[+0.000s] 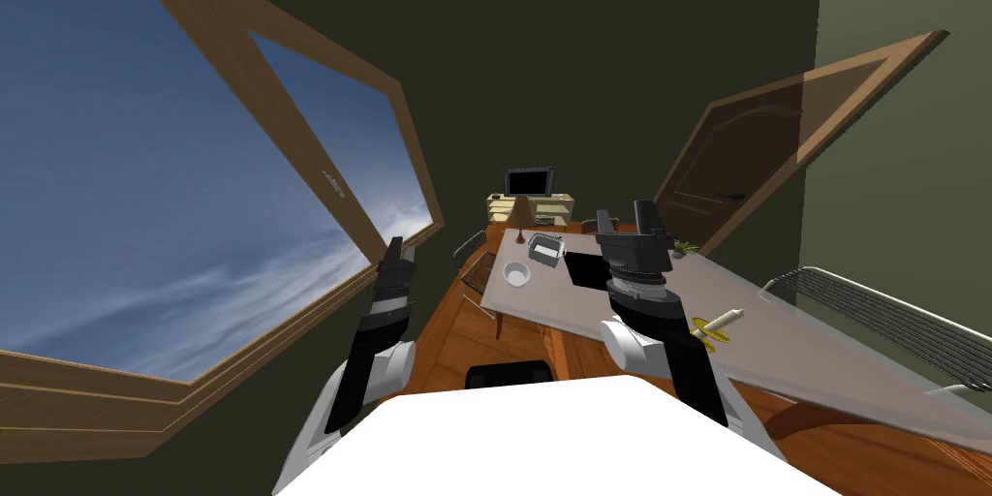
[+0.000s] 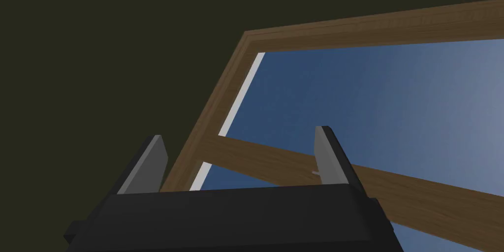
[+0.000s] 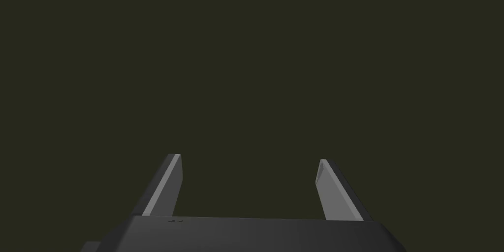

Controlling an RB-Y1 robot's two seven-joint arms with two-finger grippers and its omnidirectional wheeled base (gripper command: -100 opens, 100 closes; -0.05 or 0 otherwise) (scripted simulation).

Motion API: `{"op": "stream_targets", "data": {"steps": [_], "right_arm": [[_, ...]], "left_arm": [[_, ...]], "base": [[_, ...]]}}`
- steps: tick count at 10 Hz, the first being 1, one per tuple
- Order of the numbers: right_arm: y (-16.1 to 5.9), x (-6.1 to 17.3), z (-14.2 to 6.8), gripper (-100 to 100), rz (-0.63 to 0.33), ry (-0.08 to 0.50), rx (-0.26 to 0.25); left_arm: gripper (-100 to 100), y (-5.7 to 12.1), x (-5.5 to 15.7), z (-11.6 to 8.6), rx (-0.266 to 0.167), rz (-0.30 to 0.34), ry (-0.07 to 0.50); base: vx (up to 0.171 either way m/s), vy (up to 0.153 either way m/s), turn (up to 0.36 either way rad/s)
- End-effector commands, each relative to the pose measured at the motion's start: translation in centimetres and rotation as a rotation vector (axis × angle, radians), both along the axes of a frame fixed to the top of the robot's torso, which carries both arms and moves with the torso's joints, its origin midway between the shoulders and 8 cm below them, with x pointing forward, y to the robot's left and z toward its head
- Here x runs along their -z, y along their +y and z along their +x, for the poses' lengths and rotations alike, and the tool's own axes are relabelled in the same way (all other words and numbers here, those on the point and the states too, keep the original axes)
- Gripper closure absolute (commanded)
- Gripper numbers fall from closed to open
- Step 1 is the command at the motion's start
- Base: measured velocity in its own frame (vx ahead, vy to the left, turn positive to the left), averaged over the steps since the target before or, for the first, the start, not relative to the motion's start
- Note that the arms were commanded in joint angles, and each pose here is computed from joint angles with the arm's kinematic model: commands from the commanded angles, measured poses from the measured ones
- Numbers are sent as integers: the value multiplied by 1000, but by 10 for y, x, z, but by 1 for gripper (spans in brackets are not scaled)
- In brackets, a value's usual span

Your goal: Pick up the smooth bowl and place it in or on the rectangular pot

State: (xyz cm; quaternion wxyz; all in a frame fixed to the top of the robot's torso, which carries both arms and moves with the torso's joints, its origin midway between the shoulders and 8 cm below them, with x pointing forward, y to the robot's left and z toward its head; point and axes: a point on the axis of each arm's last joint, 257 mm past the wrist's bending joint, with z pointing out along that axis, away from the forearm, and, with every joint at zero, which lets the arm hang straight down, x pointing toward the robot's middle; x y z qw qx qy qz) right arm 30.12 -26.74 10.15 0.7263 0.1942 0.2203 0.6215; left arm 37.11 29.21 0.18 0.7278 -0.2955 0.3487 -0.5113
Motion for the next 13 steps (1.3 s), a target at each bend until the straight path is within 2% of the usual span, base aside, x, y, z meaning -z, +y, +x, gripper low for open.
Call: {"op": "stream_targets", "data": {"steps": [1, 6, 9, 10, 13], "right_arm": [[0, 0, 0, 0, 0, 0, 0], [0, 0, 0, 0, 0, 0, 0], [0, 0, 0, 0, 0, 0, 0], [0, 0, 0, 0, 0, 0, 0], [0, 0, 0, 0, 0, 0, 0]], "left_arm": [[-100, 0, 8, 8, 9, 24, 30], [-100, 9, 46, 42, 6, 52, 149], [-100, 20, 77, 68, -9, 49, 242], [-100, 20, 80, 68, -10, 47, 249], [-100, 32, 114, 96, -29, 31, 351]], "base": [[-8, 14, -51], [-15, 35, -78], [-16, 41, -127], [-17, 28, -25], [-18, 29, -135]]}}
